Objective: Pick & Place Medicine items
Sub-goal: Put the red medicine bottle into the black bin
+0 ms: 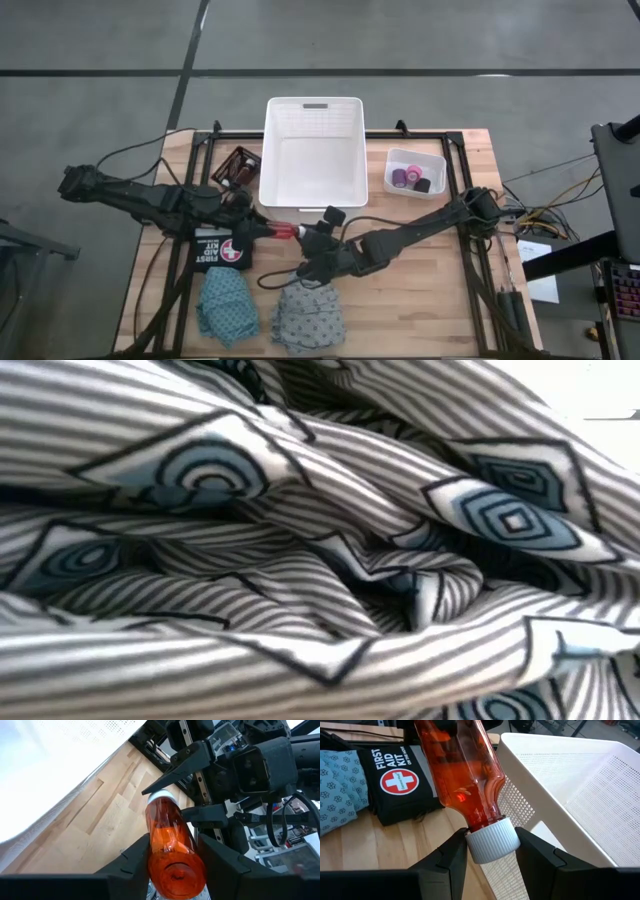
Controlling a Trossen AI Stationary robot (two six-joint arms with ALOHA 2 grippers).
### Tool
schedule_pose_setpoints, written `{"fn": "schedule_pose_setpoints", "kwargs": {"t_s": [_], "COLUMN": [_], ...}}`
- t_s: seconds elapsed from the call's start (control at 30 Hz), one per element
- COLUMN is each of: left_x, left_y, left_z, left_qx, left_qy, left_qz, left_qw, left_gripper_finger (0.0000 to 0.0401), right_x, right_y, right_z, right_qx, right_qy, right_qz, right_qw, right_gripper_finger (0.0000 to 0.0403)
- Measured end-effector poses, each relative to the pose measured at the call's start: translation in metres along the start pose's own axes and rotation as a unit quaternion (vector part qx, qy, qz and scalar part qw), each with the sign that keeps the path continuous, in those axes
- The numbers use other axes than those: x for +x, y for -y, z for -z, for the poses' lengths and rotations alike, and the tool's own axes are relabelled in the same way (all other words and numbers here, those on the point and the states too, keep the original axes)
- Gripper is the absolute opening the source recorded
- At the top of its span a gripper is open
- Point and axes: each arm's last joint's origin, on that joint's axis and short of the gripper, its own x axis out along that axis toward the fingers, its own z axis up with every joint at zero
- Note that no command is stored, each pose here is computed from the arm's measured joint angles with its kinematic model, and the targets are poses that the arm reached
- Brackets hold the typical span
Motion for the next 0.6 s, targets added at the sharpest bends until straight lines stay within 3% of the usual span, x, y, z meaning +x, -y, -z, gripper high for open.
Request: {"fn": "schedule_pose_setpoints", "kwargs": {"t_s": [0.6], "left_x": [0.0], "left_y": [0.001], "left_z": [-0.0004], "left_qx": [0.002], "left_qy": [0.0], "left_qz": [0.007], "left_qw": [1.0], "left_gripper_finger": [0.0148], "right_x": [0.0002], "right_y": [-0.0002], "right_z": [-0.0005], "right_qx": [-0.001], "right_qy": [0.003], "right_qz": [0.002], "right_qw": [1.0], "right_gripper_finger": [0.0167]}}
